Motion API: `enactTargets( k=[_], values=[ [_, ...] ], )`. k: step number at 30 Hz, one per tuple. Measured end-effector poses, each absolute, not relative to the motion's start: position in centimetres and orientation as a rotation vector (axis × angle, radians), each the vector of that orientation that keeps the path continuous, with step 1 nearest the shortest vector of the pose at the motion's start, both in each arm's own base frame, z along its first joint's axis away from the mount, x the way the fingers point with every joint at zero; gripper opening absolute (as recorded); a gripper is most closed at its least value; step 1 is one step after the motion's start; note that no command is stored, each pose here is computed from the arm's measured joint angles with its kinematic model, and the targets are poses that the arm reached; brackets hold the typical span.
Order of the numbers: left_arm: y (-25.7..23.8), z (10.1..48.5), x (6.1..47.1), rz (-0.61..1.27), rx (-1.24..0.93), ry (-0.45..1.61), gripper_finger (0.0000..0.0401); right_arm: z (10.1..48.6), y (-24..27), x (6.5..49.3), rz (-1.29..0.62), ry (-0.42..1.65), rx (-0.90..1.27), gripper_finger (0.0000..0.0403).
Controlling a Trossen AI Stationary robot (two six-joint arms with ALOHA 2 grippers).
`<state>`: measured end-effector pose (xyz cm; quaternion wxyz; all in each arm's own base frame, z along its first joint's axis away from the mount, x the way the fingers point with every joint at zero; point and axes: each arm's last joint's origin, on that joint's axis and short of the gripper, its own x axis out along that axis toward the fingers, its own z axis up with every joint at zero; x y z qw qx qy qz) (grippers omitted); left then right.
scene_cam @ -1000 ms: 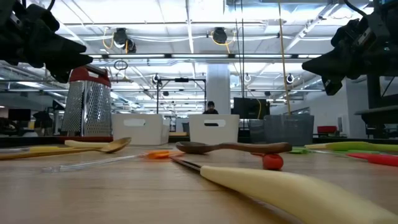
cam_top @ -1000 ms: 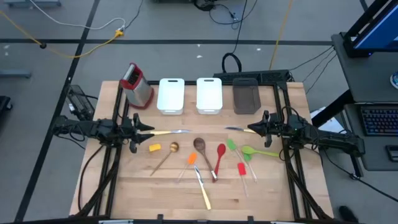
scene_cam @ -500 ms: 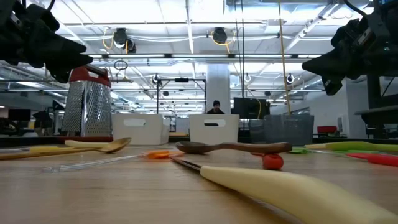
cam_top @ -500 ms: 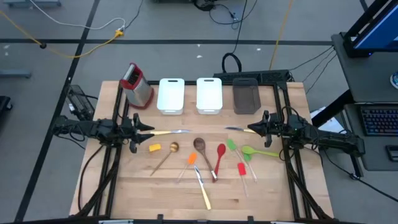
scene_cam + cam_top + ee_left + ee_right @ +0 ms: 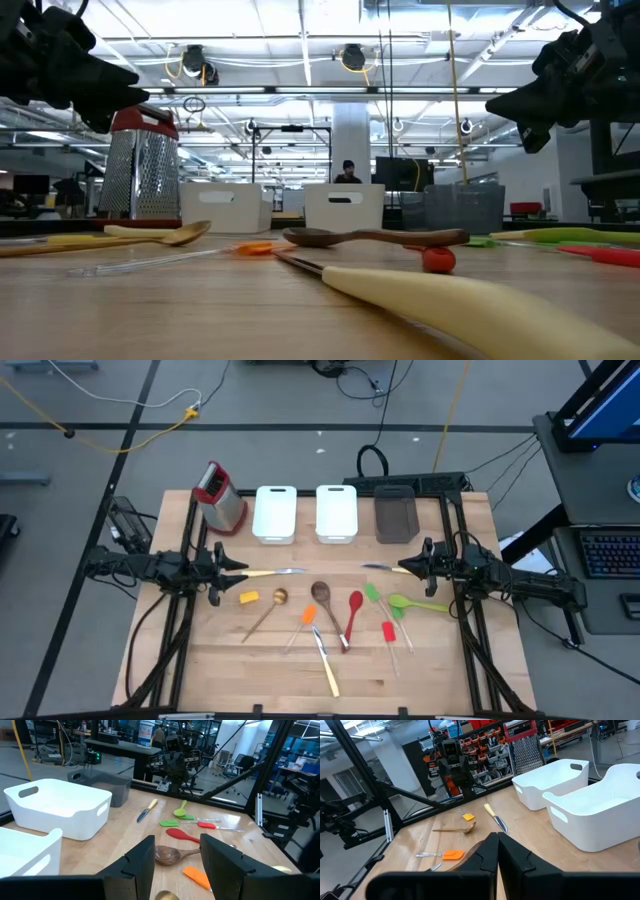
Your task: Pick & Place Kitchen Items
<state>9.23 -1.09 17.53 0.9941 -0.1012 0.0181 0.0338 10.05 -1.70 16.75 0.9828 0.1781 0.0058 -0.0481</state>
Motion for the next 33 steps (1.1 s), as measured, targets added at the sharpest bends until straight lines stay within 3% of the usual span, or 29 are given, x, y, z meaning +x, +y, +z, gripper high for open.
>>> enactTargets(
  k=[24, 33],
  values=[
    [-1.09, 17.54, 9.23, 0.068, -0.202, 0.036, 0.0159, 17.17, -1.92, 10.02, -0.165, -0.045, 0.350, 0.0004],
    [-0.98, 17.53, 9.22, 0.100, 0.017, 0.043, 0.0159, 17.15, -1.92, 10.02, -0.166, -0.043, 0.349, 0.0004]
  ],
)
